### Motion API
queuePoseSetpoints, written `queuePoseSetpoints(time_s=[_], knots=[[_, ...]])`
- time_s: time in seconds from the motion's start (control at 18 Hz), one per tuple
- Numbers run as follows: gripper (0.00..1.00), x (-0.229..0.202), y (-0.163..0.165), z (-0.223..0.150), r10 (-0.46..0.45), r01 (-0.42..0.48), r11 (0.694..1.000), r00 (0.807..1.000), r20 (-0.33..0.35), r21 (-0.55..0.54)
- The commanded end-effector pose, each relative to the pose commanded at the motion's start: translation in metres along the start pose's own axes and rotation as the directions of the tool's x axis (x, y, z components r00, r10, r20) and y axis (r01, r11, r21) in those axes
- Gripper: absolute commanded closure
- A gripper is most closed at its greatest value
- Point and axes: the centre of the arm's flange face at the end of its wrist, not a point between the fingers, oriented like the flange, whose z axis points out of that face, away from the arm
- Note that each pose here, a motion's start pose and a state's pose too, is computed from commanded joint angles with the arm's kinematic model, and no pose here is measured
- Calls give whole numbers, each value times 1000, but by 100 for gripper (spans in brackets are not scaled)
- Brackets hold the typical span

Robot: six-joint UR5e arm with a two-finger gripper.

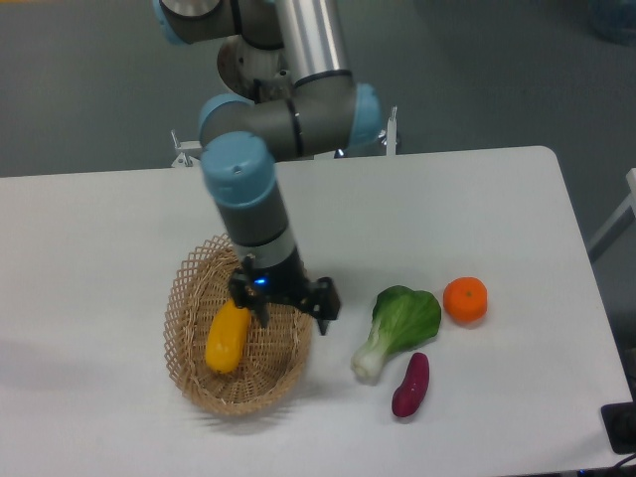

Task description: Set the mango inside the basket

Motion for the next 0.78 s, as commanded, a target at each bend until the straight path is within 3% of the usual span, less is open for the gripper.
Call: queuePoseSetpoints(time_s=[0.22,0.44,0.78], knots=[[6,-56,22,-32,24,-24,1000,998,-57,7],[5,-104,46,-67,104,-108,994,984,-147,-21],[5,-133,78,-95,223,-221,975,963,-149,32]])
